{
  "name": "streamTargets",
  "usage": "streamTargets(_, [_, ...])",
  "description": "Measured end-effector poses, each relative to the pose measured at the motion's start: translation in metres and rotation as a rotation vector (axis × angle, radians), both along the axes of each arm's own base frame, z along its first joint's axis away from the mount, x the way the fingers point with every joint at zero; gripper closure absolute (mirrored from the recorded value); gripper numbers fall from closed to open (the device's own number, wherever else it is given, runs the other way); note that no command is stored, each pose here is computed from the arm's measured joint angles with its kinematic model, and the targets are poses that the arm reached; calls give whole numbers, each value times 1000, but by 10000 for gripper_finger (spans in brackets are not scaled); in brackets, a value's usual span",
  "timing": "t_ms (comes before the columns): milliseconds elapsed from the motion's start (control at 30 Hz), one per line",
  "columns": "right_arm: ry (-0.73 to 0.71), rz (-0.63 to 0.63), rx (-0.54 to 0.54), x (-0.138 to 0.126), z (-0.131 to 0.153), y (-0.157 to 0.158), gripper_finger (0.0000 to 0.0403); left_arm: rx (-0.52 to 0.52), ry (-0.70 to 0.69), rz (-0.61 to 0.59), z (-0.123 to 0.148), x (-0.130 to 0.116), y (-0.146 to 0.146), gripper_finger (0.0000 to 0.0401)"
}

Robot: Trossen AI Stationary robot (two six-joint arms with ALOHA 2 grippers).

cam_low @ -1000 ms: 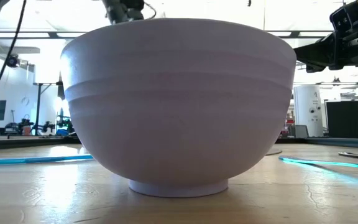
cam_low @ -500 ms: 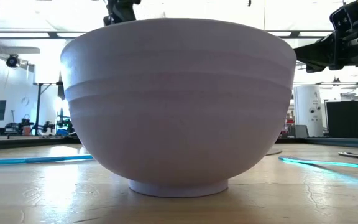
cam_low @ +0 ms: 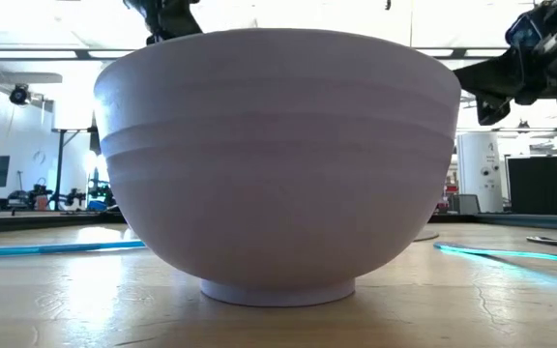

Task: Pick & Place Utensil
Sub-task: Put the black fork into the purple bowl

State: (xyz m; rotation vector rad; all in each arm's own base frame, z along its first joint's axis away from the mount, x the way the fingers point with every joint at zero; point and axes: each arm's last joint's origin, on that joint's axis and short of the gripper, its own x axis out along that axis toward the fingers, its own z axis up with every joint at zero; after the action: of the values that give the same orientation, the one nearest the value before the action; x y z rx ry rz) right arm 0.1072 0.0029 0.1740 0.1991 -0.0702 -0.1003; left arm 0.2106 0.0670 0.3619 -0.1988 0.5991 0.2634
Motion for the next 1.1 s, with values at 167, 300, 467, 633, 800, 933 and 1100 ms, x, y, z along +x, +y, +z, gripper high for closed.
streamTargets(167, [-12, 3, 41, 0, 1, 0, 394, -21, -36, -41, -23, 3, -11, 254])
streamTargets(300, [-51, 5, 66, 0, 4, 0, 394, -30, -26, -94, -34, 6, -21, 254])
streamTargets(467, [-168, 24, 154, -2, 15, 0, 394, -35, -27, -159, -40, 10, -36, 254])
streamTargets(633, [-238, 52, 209, -4, 21, 0, 394, -44, -30, -217, -41, 13, -50, 254])
streamTargets(800, [-250, 143, 214, -4, 23, 3, 394, -51, -30, -266, -47, 14, -62, 254])
streamTargets(933, [-251, 202, 228, -4, 27, 4, 394, -55, -23, -283, -56, 15, -67, 254])
streamTargets(1100, [-249, 324, 272, -7, 39, 7, 394, -80, -12, -267, -59, 15, -67, 254])
